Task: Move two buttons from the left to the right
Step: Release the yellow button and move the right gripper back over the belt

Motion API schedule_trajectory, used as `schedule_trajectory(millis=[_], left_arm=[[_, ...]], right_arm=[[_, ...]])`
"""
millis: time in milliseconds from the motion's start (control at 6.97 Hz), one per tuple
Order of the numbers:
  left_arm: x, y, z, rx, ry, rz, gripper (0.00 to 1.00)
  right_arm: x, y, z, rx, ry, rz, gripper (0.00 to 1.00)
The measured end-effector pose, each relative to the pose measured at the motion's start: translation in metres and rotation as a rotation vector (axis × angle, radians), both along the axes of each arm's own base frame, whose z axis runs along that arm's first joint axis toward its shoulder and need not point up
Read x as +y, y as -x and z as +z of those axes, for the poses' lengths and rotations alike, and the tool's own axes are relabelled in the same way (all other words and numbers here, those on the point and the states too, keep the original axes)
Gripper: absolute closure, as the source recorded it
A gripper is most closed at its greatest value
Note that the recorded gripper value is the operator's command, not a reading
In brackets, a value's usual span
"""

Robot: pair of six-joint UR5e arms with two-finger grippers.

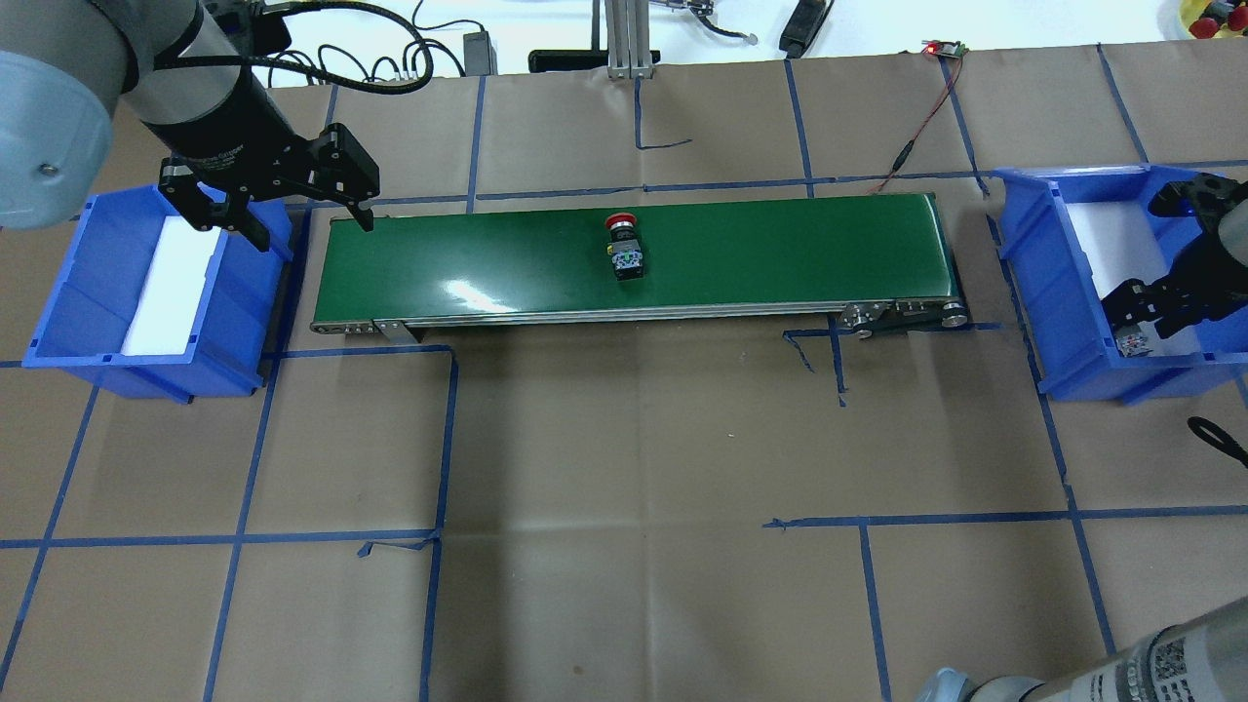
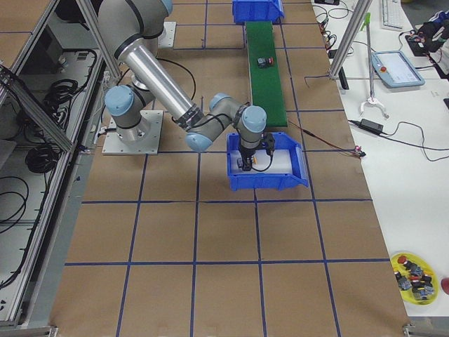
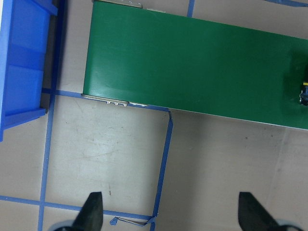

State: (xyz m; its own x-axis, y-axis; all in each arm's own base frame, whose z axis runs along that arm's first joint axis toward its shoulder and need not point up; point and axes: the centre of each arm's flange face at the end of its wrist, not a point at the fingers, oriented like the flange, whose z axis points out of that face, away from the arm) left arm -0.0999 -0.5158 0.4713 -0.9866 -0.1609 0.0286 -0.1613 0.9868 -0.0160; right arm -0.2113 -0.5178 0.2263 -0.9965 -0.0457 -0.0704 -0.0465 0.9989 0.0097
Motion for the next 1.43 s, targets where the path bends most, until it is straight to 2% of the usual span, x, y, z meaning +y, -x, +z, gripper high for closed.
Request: schedule_trajectory(millis=[287,574,717,1004,1148,1435], left_arm=[[0.001,0.0,0.0,0.0,-0.001,0.0,0.0],[0.001,0.0,-0.001,0.0,-0.001,0.0,0.0],[0.001,0.0,0.0,0.0,0.0,0.0,0.0],[0.001,0.0,0.0,0.0,0.001,0.0,0.0],[0.0,0.0,0.0,0.001,0.001,0.0,0.0],[0.0,0.0,-0.001,0.001,0.001,0.0,0.0]], right_arm=[[-0.011,0.002,0.02,0.017,0.035,-0.008,0.0],[-0.041,-0.001,0.069,0.046,0.096,-0.054,0.0],[-0.058,-0.015,0.097,0.036,0.087,-0.071,0.0],[-0.083,-0.068,0.146,-0.017,-0.017,-0.144,0.0],[-0.092,-0.108,0.162,-0.021,-0.043,-0.146,0.0],[-0.103,-0.207,0.19,0.003,-0.023,-0.103,0.0]])
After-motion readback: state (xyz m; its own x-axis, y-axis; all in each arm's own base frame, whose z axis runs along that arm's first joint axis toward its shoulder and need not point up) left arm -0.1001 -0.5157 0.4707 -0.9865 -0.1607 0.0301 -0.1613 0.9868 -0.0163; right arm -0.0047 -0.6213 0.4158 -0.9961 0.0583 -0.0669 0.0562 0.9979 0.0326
